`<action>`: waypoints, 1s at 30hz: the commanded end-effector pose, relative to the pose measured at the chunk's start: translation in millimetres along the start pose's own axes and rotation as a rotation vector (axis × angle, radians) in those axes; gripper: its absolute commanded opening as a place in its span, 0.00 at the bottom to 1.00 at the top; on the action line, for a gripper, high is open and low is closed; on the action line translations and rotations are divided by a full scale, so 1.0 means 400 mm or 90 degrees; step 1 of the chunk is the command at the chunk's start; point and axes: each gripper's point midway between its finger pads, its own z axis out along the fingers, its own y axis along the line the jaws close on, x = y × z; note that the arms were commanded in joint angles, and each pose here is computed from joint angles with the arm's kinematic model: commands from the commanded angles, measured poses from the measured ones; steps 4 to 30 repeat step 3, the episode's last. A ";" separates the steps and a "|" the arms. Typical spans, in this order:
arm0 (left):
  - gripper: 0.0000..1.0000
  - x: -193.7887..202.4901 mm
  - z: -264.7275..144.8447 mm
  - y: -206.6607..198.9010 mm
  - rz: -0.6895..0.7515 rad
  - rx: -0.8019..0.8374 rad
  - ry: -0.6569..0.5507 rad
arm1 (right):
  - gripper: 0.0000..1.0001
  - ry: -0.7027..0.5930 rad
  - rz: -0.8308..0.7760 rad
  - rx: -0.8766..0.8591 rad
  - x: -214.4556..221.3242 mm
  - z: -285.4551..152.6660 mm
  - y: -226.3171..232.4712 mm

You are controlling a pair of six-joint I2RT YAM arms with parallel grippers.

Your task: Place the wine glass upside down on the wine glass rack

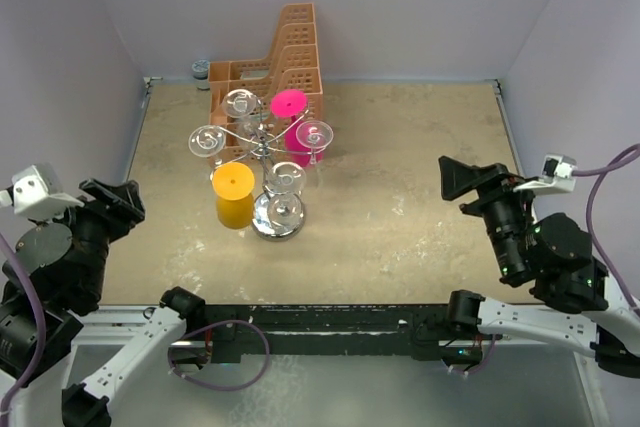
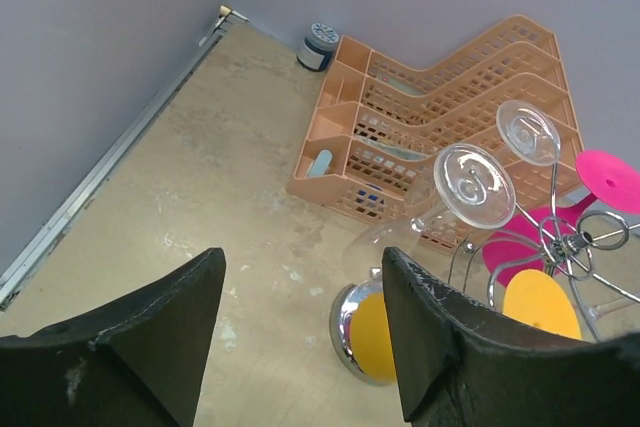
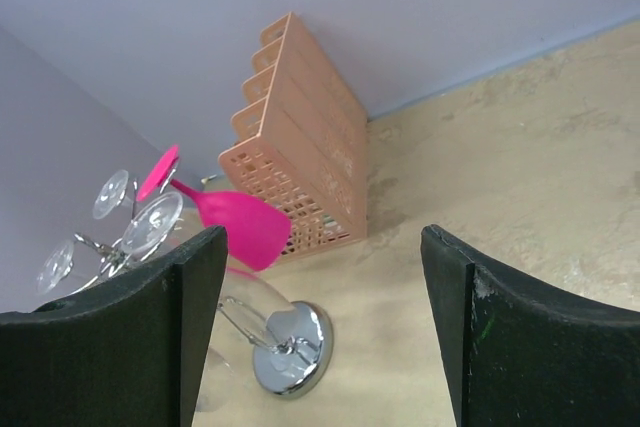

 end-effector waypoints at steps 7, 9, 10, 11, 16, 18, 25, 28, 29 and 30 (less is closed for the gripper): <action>0.63 -0.013 -0.011 0.008 0.018 0.007 -0.011 | 0.80 -0.017 -0.008 0.008 -0.028 0.004 0.005; 0.63 -0.013 -0.011 0.008 0.018 0.007 -0.011 | 0.80 -0.017 -0.008 0.008 -0.028 0.004 0.005; 0.63 -0.013 -0.011 0.008 0.018 0.007 -0.011 | 0.80 -0.017 -0.008 0.008 -0.028 0.004 0.005; 0.63 -0.013 -0.011 0.008 0.018 0.007 -0.011 | 0.80 -0.017 -0.008 0.008 -0.028 0.004 0.005; 0.63 -0.013 -0.011 0.008 0.018 0.007 -0.011 | 0.80 -0.017 -0.008 0.008 -0.028 0.004 0.005; 0.63 -0.013 -0.011 0.008 0.018 0.007 -0.011 | 0.80 -0.017 -0.008 0.008 -0.028 0.004 0.005; 0.63 -0.013 -0.011 0.008 0.018 0.007 -0.011 | 0.80 -0.017 -0.008 0.008 -0.028 0.004 0.005; 0.63 -0.013 -0.011 0.008 0.018 0.007 -0.011 | 0.80 -0.017 -0.008 0.008 -0.028 0.004 0.005; 0.63 -0.013 -0.011 0.008 0.018 0.007 -0.011 | 0.80 -0.017 -0.008 0.008 -0.028 0.004 0.005; 0.63 -0.013 -0.011 0.008 0.018 0.007 -0.011 | 0.80 -0.017 -0.008 0.008 -0.028 0.004 0.005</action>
